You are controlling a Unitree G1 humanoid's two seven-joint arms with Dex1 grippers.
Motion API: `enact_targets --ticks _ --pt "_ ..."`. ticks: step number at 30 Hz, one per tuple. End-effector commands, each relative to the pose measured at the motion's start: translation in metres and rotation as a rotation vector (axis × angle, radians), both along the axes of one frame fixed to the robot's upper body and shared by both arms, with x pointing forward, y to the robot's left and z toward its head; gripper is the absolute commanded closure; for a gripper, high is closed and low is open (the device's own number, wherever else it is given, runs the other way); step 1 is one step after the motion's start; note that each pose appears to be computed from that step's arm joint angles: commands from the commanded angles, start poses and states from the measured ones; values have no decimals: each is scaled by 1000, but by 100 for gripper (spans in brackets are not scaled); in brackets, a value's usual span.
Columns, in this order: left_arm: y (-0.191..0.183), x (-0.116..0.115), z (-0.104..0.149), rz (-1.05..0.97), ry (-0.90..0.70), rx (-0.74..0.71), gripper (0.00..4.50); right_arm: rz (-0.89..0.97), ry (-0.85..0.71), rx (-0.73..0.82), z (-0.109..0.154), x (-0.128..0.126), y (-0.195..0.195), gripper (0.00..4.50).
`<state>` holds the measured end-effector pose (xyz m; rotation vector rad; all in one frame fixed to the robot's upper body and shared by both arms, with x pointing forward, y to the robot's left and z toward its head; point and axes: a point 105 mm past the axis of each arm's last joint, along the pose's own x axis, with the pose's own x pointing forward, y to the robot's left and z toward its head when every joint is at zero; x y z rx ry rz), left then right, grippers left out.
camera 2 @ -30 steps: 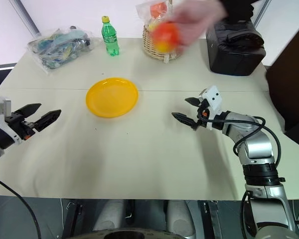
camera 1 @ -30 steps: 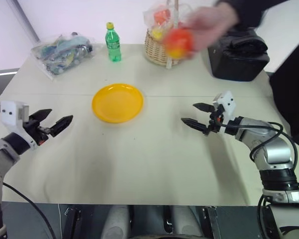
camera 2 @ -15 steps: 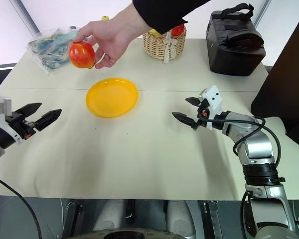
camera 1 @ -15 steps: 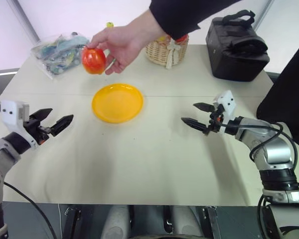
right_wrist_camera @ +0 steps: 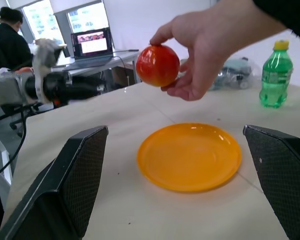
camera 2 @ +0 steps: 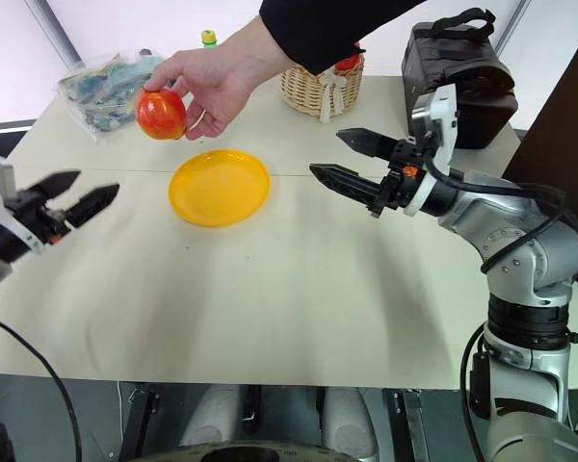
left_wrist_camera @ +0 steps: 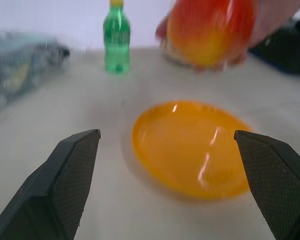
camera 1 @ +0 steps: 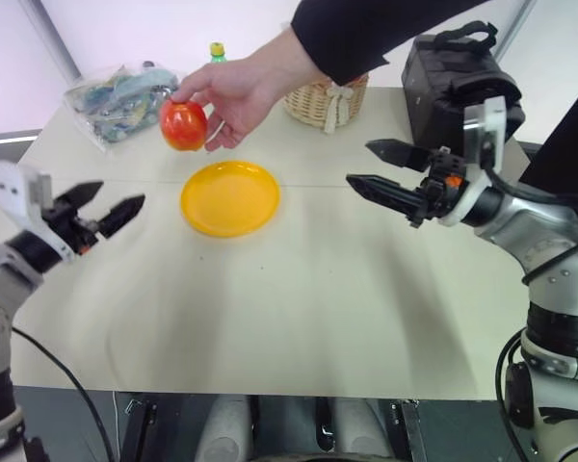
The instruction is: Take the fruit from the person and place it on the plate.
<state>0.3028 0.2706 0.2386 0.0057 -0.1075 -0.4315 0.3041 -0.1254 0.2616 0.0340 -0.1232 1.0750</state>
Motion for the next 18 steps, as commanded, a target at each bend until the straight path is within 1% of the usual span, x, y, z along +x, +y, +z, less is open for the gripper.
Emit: enact_targets --ticks 1,11,18 --pt "-18 6 27 -84 -86 10 0 -7 -33 -14 2 1 2 7" --pt "-34 38 39 -129 -141 22 0 -19 -34 -21 -4 1 5 7" --pt "-38 53 43 -127 -169 16 0 -37 -33 -21 -6 -1 4 7"
